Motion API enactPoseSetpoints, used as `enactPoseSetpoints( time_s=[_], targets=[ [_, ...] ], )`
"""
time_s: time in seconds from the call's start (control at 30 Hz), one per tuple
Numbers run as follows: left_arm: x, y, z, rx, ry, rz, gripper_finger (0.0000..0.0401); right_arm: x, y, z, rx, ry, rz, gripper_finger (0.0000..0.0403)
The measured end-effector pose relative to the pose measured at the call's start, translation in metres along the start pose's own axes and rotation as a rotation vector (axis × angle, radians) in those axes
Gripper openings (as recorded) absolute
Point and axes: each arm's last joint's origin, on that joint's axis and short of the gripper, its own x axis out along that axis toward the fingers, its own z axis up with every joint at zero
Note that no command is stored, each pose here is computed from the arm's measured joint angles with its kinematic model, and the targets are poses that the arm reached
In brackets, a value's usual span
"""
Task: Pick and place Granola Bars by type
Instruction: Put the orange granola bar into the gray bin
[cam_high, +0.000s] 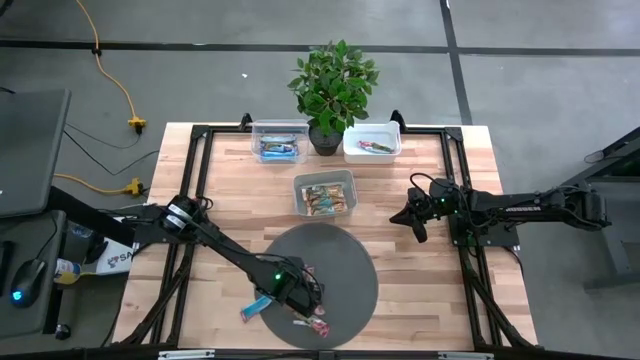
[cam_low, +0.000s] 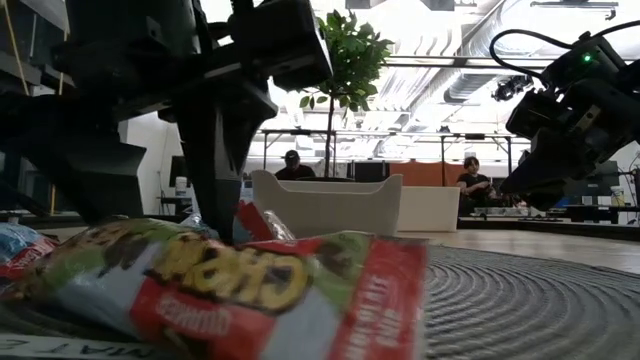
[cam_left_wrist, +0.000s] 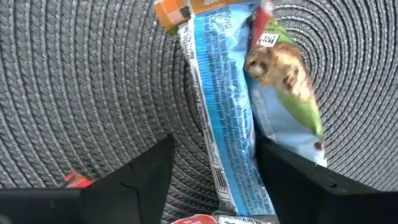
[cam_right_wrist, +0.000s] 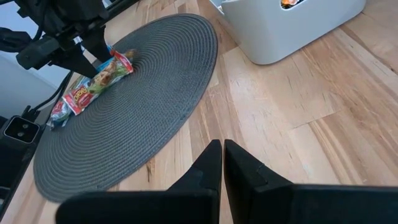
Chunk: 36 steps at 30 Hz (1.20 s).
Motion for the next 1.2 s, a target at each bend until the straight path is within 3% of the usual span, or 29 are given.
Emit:
enactPoseSetpoints(
  time_s=[0.33,0.5,0.9,1.2],
  targets=[
    [0.001,0.001,0.0,0.006,0.0,0.002,0.0116,0.0,0.0,0.0,0.0,0.0,0.0,0.0],
    [0.001,0.001,0.0,0.008,-0.001,0.002,0.0082,0.0,0.0,0.0,0.0,0.0,0.0,0.0],
    [-0.001,0.001,0.001,0.013,-0.01,0.002,0.0072,0.0,0.0,0.0,0.0,0.0,0.0,0.0],
    [-0.035,0.002,0.009,0.063,-0.097,-0.055,0.0071,0.0,0.0,0.0,-0.001,-0.002,0.001,0.0]
  ],
)
